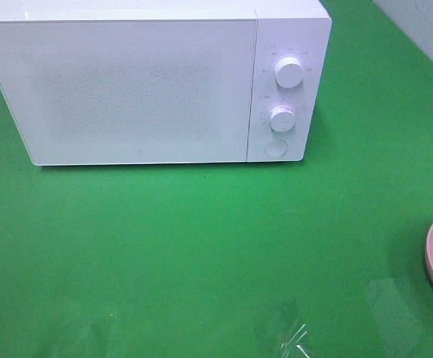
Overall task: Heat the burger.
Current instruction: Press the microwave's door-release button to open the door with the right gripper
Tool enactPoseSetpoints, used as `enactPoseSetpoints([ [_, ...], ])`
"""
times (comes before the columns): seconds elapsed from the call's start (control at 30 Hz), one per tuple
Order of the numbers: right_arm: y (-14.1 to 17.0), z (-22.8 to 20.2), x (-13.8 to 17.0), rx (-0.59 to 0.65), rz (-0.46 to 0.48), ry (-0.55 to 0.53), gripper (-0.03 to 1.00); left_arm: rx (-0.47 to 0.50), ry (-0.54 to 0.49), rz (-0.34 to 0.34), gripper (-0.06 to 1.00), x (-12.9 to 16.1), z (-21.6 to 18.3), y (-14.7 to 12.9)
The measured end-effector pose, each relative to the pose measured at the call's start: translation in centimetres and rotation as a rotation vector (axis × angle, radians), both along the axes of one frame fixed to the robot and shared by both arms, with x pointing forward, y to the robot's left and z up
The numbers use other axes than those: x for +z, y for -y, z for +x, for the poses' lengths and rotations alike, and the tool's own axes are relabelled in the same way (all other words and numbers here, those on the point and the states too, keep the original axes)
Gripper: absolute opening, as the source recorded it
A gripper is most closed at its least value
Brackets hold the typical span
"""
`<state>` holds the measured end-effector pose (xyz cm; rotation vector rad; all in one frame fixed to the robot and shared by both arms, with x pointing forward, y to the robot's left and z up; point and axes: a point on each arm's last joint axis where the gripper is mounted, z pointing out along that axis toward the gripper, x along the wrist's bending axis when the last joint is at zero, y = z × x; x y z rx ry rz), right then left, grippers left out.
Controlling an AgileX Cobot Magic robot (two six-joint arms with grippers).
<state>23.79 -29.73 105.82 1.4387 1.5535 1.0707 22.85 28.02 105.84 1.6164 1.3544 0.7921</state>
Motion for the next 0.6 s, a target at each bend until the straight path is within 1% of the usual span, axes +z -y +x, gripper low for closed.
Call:
enactPoseSetpoints([
  [0.6,0.00,0.00,0.00,0.000,0.000,0.000,0.73,0.000,0.000,0.000,0.98,0.00,0.00,0.00],
])
